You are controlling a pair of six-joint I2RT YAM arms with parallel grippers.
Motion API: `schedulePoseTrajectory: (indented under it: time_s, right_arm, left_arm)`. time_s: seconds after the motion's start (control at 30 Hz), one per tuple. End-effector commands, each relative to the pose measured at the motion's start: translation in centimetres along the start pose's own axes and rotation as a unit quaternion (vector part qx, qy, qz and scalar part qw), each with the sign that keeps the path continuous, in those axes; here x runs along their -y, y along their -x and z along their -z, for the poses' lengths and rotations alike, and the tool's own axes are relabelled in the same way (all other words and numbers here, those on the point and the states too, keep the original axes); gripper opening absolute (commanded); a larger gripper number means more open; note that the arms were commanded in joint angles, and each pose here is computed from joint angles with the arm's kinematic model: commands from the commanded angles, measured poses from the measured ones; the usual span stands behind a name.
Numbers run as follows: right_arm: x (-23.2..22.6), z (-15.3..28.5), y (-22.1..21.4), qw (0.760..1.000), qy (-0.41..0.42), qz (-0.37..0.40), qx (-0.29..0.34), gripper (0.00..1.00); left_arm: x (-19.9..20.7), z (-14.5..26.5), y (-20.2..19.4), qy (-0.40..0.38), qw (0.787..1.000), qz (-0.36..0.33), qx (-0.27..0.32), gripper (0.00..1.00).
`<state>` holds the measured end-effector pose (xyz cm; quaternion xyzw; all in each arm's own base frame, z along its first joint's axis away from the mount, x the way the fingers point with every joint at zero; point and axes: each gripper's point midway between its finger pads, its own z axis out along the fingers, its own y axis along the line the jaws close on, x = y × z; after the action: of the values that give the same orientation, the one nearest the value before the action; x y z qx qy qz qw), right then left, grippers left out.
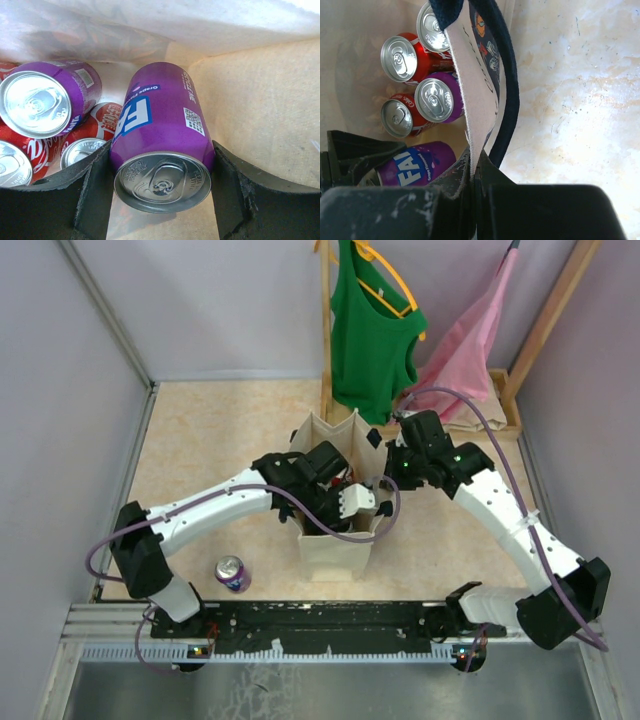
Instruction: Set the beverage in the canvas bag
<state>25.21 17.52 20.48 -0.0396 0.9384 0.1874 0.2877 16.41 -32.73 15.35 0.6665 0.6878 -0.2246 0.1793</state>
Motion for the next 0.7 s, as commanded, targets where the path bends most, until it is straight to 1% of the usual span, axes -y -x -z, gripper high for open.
schedulePoseTrajectory:
  time_s: [0.0, 0.37, 0.67]
  right_arm:
    - [-0.8, 0.8, 1.6, 0.999, 0.018, 0.005, 0.040, 0.00]
    - [-0.7, 1.3, 1.6, 0.999, 0.016, 0.002, 0.045, 0.00]
    - [-0.6, 1.6, 1.6, 0.999, 0.013, -0.001, 0.049, 0.00]
  left_arm:
    - [1.5, 1.2, 2.8, -0.009, 0.999, -0.038, 0.038, 0.00]
    - [1.0, -1.9, 2.1, -0.016, 0.998, -0.056, 0.017, 0.00]
    - [1.4, -3.2, 1.1, -0.036, 0.997, -0.067, 0.003, 0.00]
